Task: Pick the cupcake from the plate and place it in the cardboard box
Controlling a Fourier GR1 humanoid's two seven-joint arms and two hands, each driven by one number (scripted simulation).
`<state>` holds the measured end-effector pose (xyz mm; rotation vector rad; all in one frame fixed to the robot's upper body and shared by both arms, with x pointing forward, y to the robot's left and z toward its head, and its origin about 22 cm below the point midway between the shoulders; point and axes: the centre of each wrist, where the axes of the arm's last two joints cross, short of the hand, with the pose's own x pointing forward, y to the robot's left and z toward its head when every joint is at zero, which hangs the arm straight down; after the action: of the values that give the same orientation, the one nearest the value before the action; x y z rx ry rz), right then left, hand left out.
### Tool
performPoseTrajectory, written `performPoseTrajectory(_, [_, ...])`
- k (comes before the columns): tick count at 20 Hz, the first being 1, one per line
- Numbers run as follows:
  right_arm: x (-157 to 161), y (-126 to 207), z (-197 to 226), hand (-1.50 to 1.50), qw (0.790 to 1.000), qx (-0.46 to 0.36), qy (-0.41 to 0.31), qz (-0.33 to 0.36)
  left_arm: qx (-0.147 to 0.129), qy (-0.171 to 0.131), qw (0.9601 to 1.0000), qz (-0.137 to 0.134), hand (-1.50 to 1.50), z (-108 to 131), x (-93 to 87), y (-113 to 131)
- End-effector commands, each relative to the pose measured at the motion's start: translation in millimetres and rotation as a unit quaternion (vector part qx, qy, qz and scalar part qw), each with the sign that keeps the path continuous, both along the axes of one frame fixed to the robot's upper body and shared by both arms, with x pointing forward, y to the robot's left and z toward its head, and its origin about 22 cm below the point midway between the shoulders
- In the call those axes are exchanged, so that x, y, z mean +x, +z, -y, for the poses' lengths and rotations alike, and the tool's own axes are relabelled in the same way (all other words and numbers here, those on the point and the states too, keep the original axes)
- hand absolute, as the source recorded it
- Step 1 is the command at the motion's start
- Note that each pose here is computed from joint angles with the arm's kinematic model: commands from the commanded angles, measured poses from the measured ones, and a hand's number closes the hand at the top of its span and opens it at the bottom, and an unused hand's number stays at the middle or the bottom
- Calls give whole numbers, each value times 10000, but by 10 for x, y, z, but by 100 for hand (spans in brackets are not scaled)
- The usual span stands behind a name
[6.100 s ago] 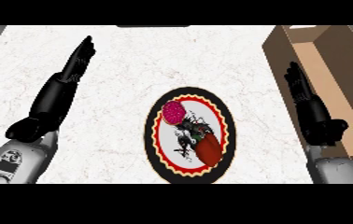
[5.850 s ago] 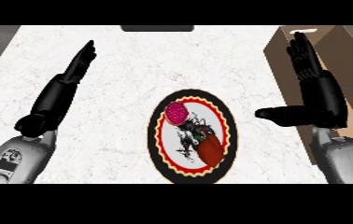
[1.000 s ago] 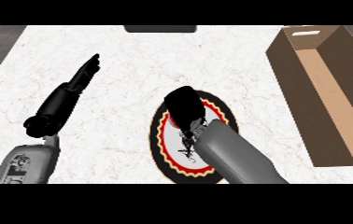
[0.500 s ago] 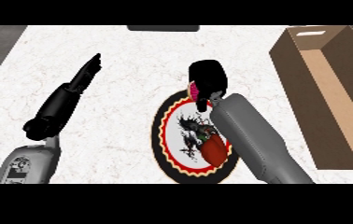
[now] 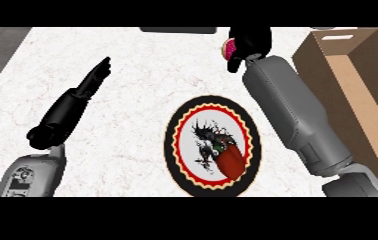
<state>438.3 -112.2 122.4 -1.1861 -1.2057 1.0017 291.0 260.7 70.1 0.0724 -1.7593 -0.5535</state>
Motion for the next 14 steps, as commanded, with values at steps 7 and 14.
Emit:
performPoseTrajectory(7, [138, 831, -57, 150, 9786, 429, -1325, 1516, 31, 119, 9999, -60, 0, -102, -14, -113])
performPoseTrajectory(14, [245, 1052, 683, 150, 9353, 670, -2756, 2117, 83, 162, 9998, 14, 0, -123, -67, -112])
